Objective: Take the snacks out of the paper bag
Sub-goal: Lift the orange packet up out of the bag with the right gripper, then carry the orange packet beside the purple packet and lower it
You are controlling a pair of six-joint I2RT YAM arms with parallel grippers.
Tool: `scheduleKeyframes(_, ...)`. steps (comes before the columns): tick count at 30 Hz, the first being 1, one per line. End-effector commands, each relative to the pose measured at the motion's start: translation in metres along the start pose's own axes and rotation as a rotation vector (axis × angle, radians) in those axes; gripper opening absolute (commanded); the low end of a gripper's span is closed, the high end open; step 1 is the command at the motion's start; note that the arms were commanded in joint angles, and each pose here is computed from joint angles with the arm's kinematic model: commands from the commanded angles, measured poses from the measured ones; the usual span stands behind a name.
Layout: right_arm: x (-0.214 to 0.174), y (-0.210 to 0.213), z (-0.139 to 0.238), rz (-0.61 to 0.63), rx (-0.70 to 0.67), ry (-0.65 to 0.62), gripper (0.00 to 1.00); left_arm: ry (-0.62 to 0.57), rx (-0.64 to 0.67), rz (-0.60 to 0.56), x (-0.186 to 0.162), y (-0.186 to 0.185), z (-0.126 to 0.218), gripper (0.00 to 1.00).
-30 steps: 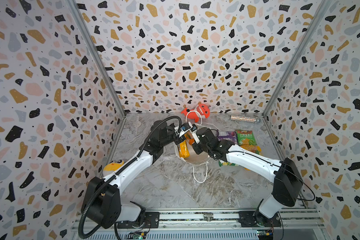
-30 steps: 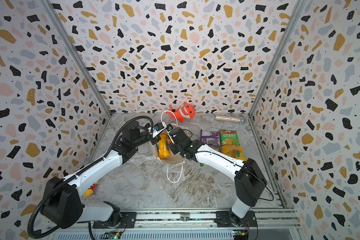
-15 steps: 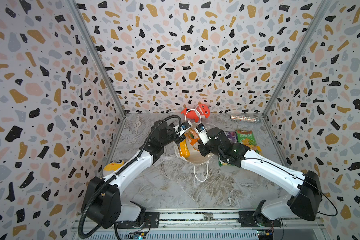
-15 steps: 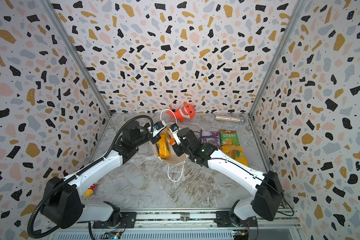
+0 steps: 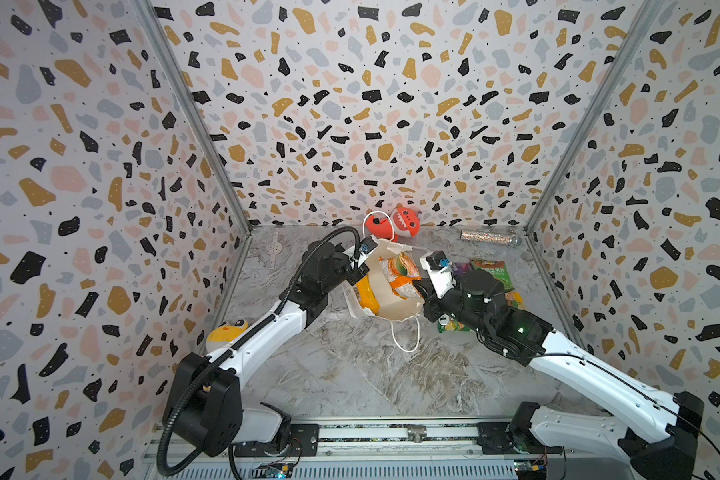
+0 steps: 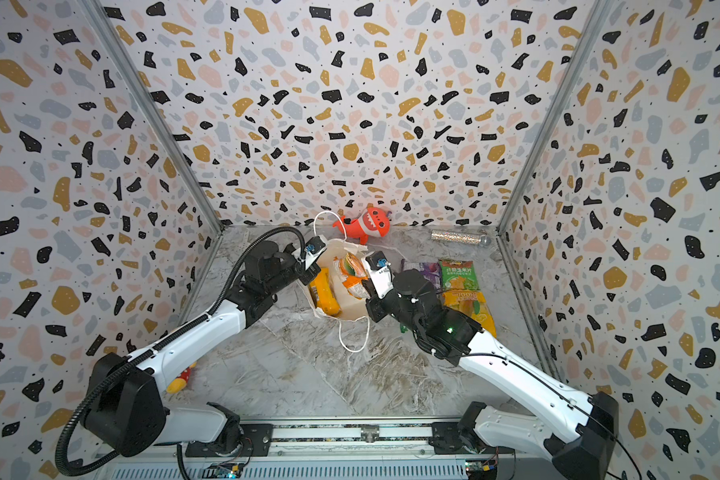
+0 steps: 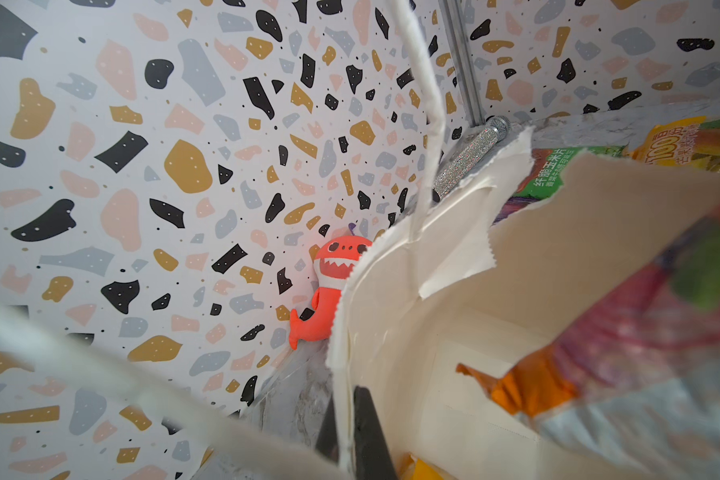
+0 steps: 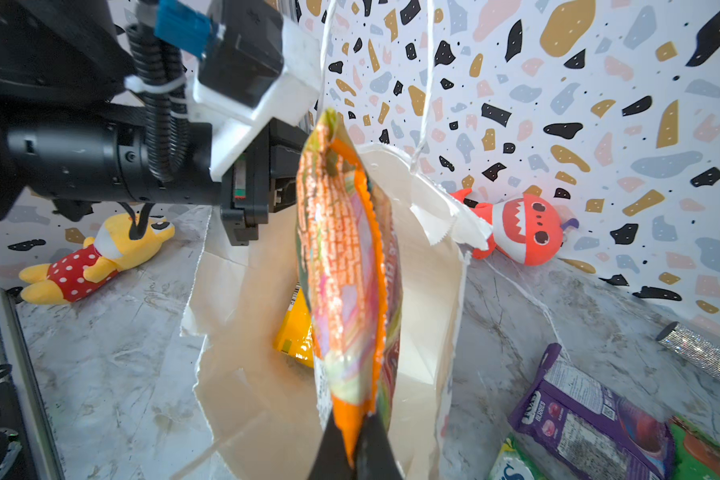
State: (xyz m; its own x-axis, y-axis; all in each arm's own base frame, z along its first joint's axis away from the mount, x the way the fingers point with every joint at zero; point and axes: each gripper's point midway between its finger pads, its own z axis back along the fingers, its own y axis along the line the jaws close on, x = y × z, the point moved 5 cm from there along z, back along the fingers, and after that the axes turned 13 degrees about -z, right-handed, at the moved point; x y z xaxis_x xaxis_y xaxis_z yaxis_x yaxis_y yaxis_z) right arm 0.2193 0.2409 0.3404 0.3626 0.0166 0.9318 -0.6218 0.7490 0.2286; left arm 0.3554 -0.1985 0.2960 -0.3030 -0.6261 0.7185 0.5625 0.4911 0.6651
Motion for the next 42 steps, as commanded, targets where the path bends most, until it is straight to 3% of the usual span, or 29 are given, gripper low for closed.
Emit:
scheduleKeyframes(1,0.040,0.010,0.028,-0.024,0.067,-0.192,0.00,-0.060,0.114,-0.013,0.016,0.022,0.002,0.00)
scheduleKeyframes(22,0.083,-0.030,0.094,-0.099,-0.092,-0.400,0.00,0.000,0.291,0.032,0.003,0.039,0.014,0.00)
scheduleKeyframes(36,0.100,-0.059,0.113,-0.176,-0.163,-0.506,0.00,0.019,0.336,0.038,-0.007,0.047,0.035,0.00)
scheduleKeyframes(42,0.096,-0.076,0.102,-0.213,-0.207,-0.477,0.00,-0.002,0.326,0.028,-0.004,0.046,0.041,0.00)
